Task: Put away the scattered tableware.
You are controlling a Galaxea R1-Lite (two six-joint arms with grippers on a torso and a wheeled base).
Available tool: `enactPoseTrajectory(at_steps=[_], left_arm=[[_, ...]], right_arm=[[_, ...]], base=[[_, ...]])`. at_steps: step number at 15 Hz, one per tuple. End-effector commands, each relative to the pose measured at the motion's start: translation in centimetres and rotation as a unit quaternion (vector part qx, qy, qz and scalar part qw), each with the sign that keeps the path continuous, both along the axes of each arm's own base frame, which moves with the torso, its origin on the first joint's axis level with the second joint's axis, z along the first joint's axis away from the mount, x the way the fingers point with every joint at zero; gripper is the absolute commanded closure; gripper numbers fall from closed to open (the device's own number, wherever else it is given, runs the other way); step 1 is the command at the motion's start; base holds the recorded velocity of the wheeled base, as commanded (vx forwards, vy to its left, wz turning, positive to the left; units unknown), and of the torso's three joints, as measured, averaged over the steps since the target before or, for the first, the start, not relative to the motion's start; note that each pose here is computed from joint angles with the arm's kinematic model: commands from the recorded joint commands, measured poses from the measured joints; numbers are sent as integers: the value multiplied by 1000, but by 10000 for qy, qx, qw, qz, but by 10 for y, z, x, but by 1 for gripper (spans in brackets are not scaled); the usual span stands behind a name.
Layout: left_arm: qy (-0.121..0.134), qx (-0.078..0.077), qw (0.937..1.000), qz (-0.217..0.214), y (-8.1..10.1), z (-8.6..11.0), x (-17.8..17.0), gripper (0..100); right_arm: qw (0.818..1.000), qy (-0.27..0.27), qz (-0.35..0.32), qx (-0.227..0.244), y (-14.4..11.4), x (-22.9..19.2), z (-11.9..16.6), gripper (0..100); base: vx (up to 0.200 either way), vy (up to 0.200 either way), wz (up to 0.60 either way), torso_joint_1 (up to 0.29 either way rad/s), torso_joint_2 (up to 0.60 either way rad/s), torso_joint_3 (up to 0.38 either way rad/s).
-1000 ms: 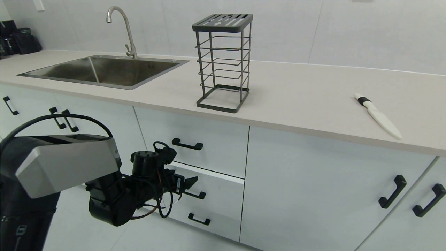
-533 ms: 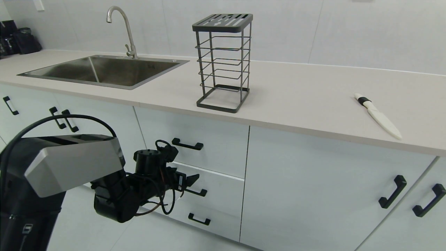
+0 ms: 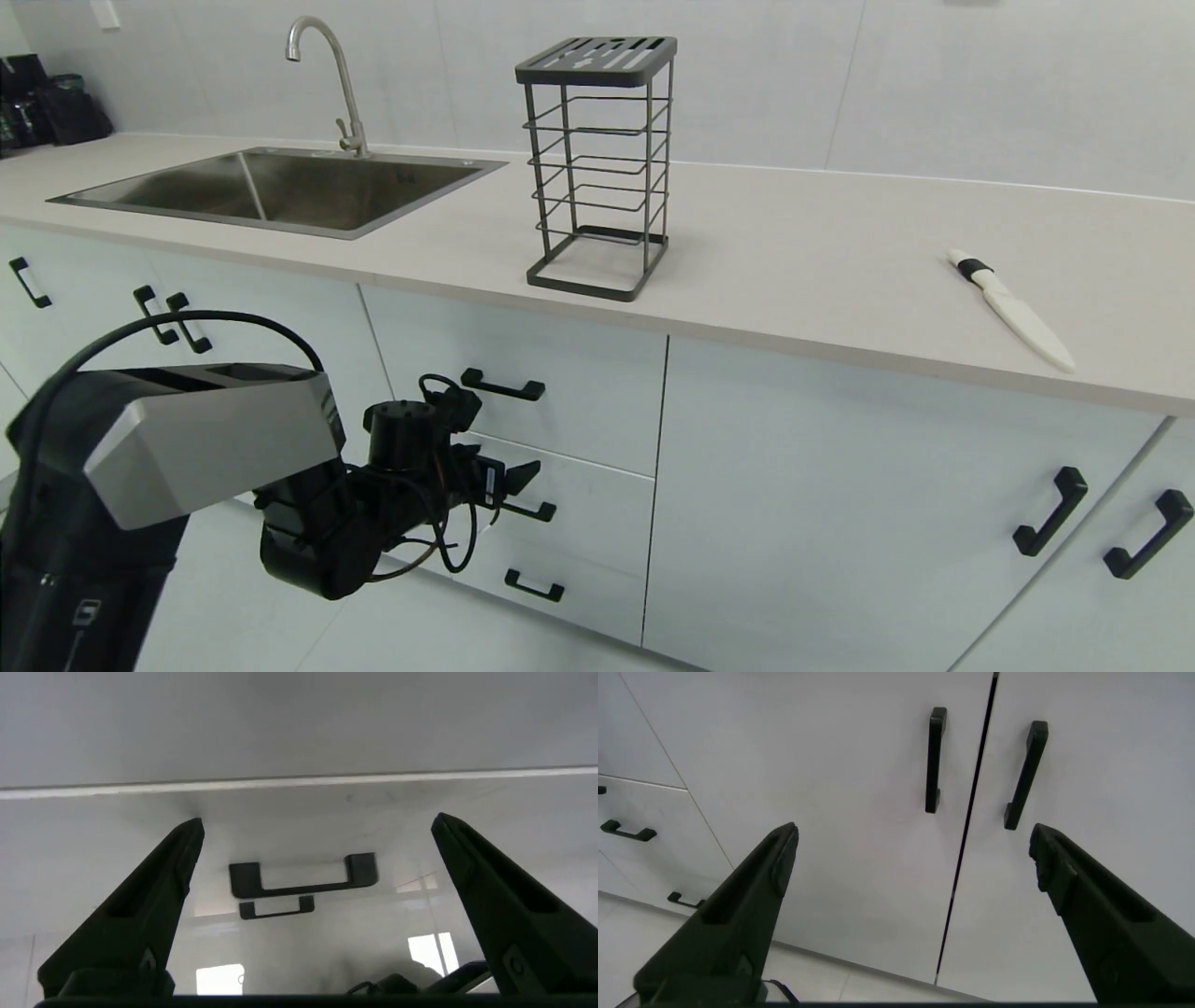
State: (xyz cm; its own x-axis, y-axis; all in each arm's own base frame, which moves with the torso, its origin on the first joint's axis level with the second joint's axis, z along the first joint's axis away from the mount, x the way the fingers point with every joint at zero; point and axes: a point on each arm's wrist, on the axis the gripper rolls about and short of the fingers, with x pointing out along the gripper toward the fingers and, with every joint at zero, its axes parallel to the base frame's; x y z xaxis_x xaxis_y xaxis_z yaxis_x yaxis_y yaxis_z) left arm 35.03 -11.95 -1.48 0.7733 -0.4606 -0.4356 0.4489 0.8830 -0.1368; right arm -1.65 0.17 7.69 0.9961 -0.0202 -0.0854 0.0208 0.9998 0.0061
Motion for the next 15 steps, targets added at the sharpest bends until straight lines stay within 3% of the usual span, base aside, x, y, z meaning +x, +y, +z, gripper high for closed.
enactPoseTrajectory(at_steps=[1,6,8,10,13,15], left_arm=[[-215,-153,9996,27,3,22,-13,0],[-89,-86,9999,0,25,54,-82,0],[-351,-173,9992,6,33,75,-104,0],[-799,-342,9962,27,44,106,-135,0],[-906,-393,9951,103,63,115,-185,0],[-1363,-516,9888,313,75,134,-202,0]], right_arm=[[10000,10,2,0,0,0,0,0],[10000,10,2,0,0,0,0,0],[10000,10,2,0,0,0,0,0],[10000,10,2,0,0,0,0,0],[10000,2,2,0,0,0,0,0],[10000,2,2,0,0,0,0,0]], base=[[0,0,0,0,0,0],[0,0,0,0,0,0],[0,0,0,0,0,0],[0,0,0,0,0,0],[0,0,0,0,0,0],[0,0,0,0,0,0]])
